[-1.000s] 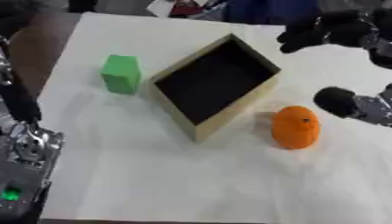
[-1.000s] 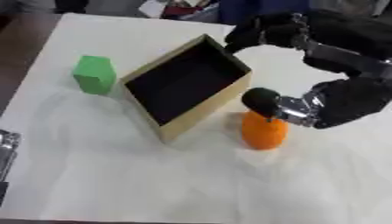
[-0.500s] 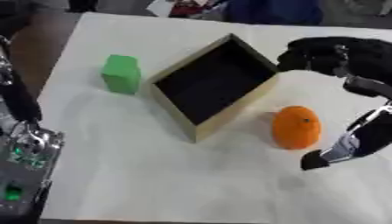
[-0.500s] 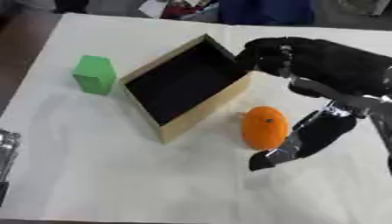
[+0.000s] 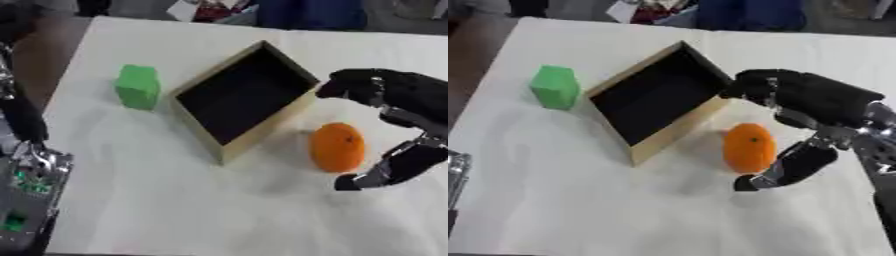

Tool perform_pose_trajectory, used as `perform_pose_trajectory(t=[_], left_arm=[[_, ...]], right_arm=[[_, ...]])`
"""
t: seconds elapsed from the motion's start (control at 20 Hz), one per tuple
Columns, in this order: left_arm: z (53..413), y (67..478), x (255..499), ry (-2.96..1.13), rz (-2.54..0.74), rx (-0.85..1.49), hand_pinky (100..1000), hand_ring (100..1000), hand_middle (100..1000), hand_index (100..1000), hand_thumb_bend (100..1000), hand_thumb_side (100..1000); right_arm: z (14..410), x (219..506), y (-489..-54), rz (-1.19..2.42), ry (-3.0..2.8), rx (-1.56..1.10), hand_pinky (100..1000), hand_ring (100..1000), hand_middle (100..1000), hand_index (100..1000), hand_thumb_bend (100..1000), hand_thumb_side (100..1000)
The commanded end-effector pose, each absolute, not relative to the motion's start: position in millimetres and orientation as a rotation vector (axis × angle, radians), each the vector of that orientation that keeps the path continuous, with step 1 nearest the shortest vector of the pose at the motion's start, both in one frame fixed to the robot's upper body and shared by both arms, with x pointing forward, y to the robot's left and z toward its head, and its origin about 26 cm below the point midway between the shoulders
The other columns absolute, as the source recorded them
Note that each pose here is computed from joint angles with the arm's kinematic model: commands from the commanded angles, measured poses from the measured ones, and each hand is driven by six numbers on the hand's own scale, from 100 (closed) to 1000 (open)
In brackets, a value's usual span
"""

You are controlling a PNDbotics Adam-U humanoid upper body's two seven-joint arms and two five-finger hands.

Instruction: Pick up objects on the table and place them in the box.

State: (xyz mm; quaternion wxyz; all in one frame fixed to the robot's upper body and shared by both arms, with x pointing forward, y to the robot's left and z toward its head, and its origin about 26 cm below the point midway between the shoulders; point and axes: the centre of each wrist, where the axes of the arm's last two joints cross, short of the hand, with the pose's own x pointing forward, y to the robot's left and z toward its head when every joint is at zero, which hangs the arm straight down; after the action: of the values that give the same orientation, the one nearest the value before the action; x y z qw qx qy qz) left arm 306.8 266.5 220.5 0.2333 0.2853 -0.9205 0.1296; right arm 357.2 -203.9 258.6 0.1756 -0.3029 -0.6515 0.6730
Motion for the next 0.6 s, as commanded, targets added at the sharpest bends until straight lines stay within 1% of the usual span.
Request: perform_pose_trajectory(t=[0.05,0.3,0.5,0.6], left_arm=[[228.3,266.5,304.2,-2.558,0.360,0.783,775,630,641,809,229,1000],[228.3,266.7,304.1,-2.557,0.362,0.785,776,630,641,808,228,1000],[228.0,266.4,304.1,-2.556,0.362,0.784,775,630,640,807,228,1000],[227.7,266.3,304.1,-2.554,0.361,0.783,775,630,640,807,226,1000]], right_arm=[[263.5,359.0,-211.3,1.849,-1.835,-0.935,934,979,873,957,689,585],[254.0,365.0,-217.3,1.815,-1.773,-0.978,933,981,870,951,688,607],[244.6,372.3,-220.8,1.808,-1.731,-0.978,921,974,853,947,682,622],[239.4,376.8,-223.0,1.801,-1.715,-0.967,916,972,860,949,677,631]])
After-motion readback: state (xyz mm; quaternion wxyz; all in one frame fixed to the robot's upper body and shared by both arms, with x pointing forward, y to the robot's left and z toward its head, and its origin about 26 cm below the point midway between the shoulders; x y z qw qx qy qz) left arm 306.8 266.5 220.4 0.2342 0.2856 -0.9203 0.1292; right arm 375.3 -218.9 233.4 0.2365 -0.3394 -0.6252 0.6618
